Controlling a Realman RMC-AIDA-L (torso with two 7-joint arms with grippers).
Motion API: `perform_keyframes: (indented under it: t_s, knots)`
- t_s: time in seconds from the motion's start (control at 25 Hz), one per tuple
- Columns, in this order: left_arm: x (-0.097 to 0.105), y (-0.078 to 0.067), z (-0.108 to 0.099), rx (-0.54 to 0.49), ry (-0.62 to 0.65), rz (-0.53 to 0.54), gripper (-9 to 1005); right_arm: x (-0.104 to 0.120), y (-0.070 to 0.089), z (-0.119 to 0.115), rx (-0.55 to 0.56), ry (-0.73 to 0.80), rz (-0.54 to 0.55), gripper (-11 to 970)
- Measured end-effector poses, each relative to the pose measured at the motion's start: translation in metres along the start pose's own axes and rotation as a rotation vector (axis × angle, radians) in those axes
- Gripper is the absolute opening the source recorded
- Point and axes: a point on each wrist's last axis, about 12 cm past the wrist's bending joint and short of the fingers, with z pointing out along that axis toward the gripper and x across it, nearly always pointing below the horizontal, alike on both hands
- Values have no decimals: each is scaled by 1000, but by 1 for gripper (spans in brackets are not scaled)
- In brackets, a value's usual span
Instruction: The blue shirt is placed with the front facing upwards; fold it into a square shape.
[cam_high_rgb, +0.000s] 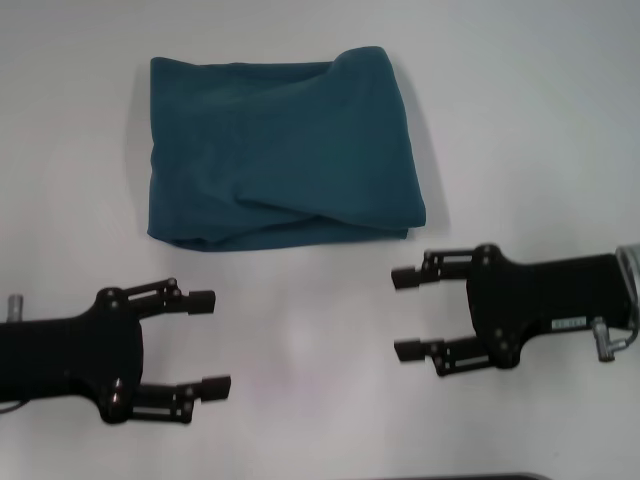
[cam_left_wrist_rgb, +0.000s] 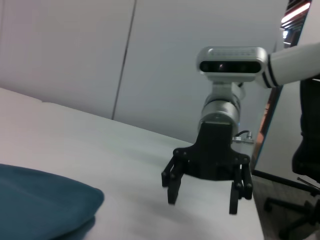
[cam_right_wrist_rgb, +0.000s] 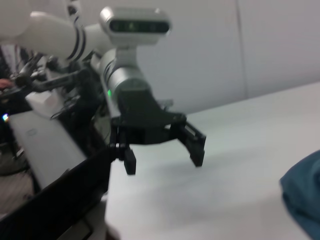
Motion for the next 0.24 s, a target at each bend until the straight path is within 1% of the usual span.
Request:
perform_keyframes:
  t_s: [0.04, 0.16, 0.24]
  knots:
    - [0, 0, 0, 0, 0, 0, 900, -1, -1, -1, 16, -15, -3, 806]
    - [-7, 8, 3, -14, 4, -28, 900, -3, -4, -2, 42, -36, -9, 807]
    - [-9, 10, 3, -11, 6, -28, 900, -4, -5, -2, 43, -38, -12, 807]
